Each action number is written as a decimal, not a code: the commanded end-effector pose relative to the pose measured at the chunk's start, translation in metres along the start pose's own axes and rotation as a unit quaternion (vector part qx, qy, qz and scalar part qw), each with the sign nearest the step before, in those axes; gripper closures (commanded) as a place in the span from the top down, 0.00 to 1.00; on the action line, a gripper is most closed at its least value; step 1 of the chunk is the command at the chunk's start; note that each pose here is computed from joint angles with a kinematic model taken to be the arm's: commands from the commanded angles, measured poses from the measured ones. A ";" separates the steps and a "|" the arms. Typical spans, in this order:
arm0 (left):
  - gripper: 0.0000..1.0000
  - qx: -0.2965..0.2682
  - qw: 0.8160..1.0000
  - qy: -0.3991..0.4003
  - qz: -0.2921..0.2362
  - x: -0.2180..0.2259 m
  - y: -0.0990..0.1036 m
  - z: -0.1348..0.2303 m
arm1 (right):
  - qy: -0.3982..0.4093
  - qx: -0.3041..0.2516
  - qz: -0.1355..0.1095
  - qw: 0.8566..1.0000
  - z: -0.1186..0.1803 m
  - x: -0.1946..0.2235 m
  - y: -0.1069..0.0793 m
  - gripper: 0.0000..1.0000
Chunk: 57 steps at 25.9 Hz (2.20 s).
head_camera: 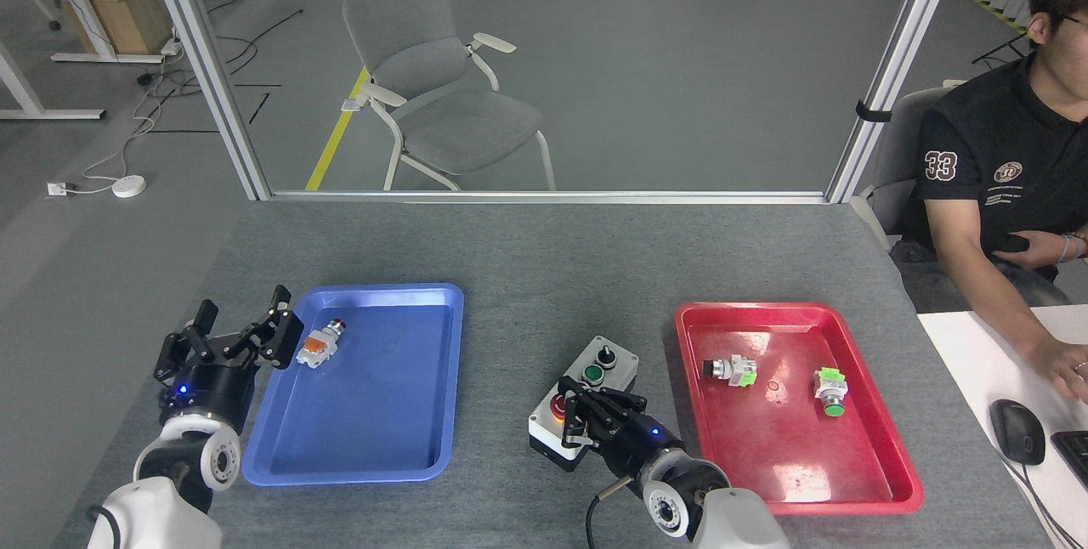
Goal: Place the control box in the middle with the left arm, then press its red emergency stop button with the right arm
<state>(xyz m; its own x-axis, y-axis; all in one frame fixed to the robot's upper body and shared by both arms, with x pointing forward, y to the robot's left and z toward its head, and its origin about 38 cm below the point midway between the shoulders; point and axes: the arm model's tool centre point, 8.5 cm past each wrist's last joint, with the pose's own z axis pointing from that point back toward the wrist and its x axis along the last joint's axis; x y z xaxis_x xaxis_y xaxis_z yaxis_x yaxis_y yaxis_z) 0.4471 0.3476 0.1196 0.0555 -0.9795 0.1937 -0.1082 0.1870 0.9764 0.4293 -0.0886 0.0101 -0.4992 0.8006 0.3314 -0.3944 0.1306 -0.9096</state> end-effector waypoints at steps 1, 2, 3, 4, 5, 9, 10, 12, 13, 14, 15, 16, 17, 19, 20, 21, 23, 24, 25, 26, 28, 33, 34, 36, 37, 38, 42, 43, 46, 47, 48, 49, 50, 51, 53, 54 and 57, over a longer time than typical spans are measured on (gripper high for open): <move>0.99 0.009 1.000 -0.010 0.014 0.013 0.000 0.000 | 0.005 0.042 -0.008 0.999 0.001 -0.004 0.018 0.00; 0.99 0.011 1.000 -0.012 0.015 0.015 0.000 0.000 | 0.007 0.052 -0.010 0.999 0.001 -0.005 0.022 0.00; 0.99 0.013 1.000 -0.012 0.015 0.015 0.000 0.000 | 0.008 0.054 -0.011 0.998 0.002 -0.005 0.024 0.00; 0.99 0.014 1.000 -0.013 0.014 0.016 0.000 0.000 | 0.008 0.054 -0.011 0.998 0.002 -0.005 0.024 0.00; 0.99 0.015 1.000 -0.012 0.014 0.015 0.000 0.000 | 0.008 0.054 -0.011 0.998 0.002 -0.005 0.024 0.00; 0.99 0.014 1.000 -0.007 0.013 0.013 -0.002 0.001 | 0.007 0.034 -0.014 0.999 -0.002 -0.005 0.012 0.00; 0.99 0.012 1.000 -0.006 0.012 0.012 -0.004 0.003 | 0.002 0.020 -0.017 1.000 -0.004 -0.001 0.004 0.00; 0.99 0.011 1.000 -0.004 0.010 0.011 -0.005 0.004 | -0.004 -0.034 -0.013 0.999 -0.010 0.002 -0.032 0.00; 0.99 0.012 1.000 -0.003 0.009 0.011 -0.005 0.004 | 0.005 -0.070 -0.019 0.997 -0.009 -0.006 -0.055 0.19; 0.99 0.011 1.000 -0.001 0.009 0.010 -0.006 0.004 | 0.019 -0.104 -0.034 0.994 -0.006 -0.019 -0.072 0.61; 0.99 0.011 1.000 0.001 0.008 0.010 -0.006 0.004 | 0.033 -0.135 -0.052 0.989 0.000 -0.034 -0.088 1.00; 0.99 0.013 1.000 0.001 0.007 0.010 -0.007 0.005 | 0.040 -0.160 -0.070 0.984 0.005 -0.045 -0.102 0.99; 0.99 0.013 1.000 0.003 0.007 0.008 -0.010 0.008 | 0.045 -0.181 -0.082 0.979 0.009 -0.054 -0.117 0.99; 0.99 0.009 1.000 0.010 0.006 0.006 -0.018 0.014 | 0.038 -0.206 -0.092 0.973 0.012 -0.062 -0.139 0.99; 0.99 0.003 1.000 0.012 0.009 0.006 -0.025 0.020 | 0.028 -0.211 -0.090 0.973 0.013 -0.060 -0.141 0.99; 0.99 -0.002 1.000 0.013 0.017 0.011 -0.034 0.025 | 0.026 -0.215 -0.086 0.972 0.017 -0.066 -0.144 0.99; 0.99 -0.018 0.999 0.015 0.042 0.028 -0.055 0.037 | 0.042 -0.215 -0.070 0.973 0.027 -0.082 -0.149 0.99; 0.99 -0.024 0.998 0.015 0.053 0.036 -0.063 0.041 | 0.055 -0.214 -0.064 0.973 0.033 -0.090 -0.151 0.99; 0.99 -0.027 0.998 0.014 0.060 0.042 -0.067 0.042 | 0.072 -0.214 -0.063 0.972 0.037 -0.098 -0.152 0.99; 0.99 -0.029 0.998 0.015 0.061 0.043 -0.069 0.044 | 0.099 -0.211 -0.065 0.970 0.041 -0.107 -0.152 0.99; 0.99 -0.034 0.998 0.014 0.050 0.043 -0.072 0.046 | 0.160 -0.206 -0.082 0.962 0.046 -0.122 -0.148 0.99; 0.99 -0.042 0.999 0.014 0.029 0.040 -0.077 0.050 | 0.273 -0.190 -0.063 0.941 0.062 -0.140 -0.136 0.99; 0.99 -0.043 0.999 0.014 0.023 0.039 -0.077 0.050 | 0.285 -0.189 -0.046 0.939 0.068 -0.141 -0.126 0.99; 0.99 -0.044 0.999 0.011 0.013 0.039 -0.077 0.051 | 0.292 -0.219 -0.015 0.931 0.082 -0.136 -0.109 0.99; 0.99 -0.043 0.999 0.012 0.021 0.040 -0.077 0.050 | 0.295 -0.230 -0.009 0.927 0.090 -0.133 -0.100 0.99; 0.99 -0.042 0.999 0.014 0.028 0.042 -0.077 0.050 | 0.295 -0.239 -0.004 0.925 0.098 -0.131 -0.094 0.99; 0.99 -0.042 0.999 0.014 0.027 0.041 -0.077 0.050 | 0.289 -0.231 0.002 0.929 0.104 -0.132 -0.091 1.00; 0.99 -0.042 0.999 0.014 0.027 0.041 -0.077 0.050 | 0.286 -0.226 0.005 0.931 0.106 -0.134 -0.091 1.00; 0.99 -0.042 0.999 0.013 0.027 0.041 -0.077 0.050 | 0.288 -0.222 0.010 0.931 0.110 -0.139 -0.093 1.00; 0.99 -0.042 0.999 0.013 0.027 0.041 -0.077 0.050 | 0.289 -0.221 0.010 0.931 0.111 -0.140 -0.092 1.00; 0.99 -0.042 0.999 0.013 0.027 0.041 -0.077 0.050 | 0.289 -0.221 0.010 0.931 0.111 -0.140 -0.092 1.00; 0.99 -0.042 0.999 0.013 0.027 0.041 -0.077 0.050 | 0.290 -0.220 0.010 0.931 0.111 -0.140 -0.093 1.00; 0.99 -0.042 0.999 0.014 0.027 0.041 -0.077 0.050 | 0.290 -0.220 0.010 0.931 0.112 -0.141 -0.093 1.00; 0.99 -0.042 0.999 0.014 0.027 0.041 -0.077 0.050 | 0.291 -0.220 0.011 0.931 0.112 -0.142 -0.094 1.00; 0.99 -0.042 0.999 0.014 0.027 0.041 -0.077 0.050 | 0.291 -0.221 0.011 0.931 0.112 -0.141 -0.094 1.00; 0.99 -0.042 0.999 0.013 0.027 0.041 -0.077 0.050 | 0.291 -0.221 0.011 0.931 0.112 -0.141 -0.094 1.00; 0.99 -0.042 0.999 0.014 0.027 0.041 -0.077 0.050 | 0.293 -0.221 0.010 0.930 0.112 -0.142 -0.093 1.00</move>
<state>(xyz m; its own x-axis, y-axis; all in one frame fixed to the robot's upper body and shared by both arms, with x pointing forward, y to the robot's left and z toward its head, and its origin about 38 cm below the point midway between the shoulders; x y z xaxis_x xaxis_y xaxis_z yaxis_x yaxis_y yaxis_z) 0.4076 0.2890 0.0475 0.0794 -0.9654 0.2486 -0.0284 0.2471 0.9686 0.4501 -0.2796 0.0760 0.0498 0.9703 0.2368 0.0291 0.2356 -0.9714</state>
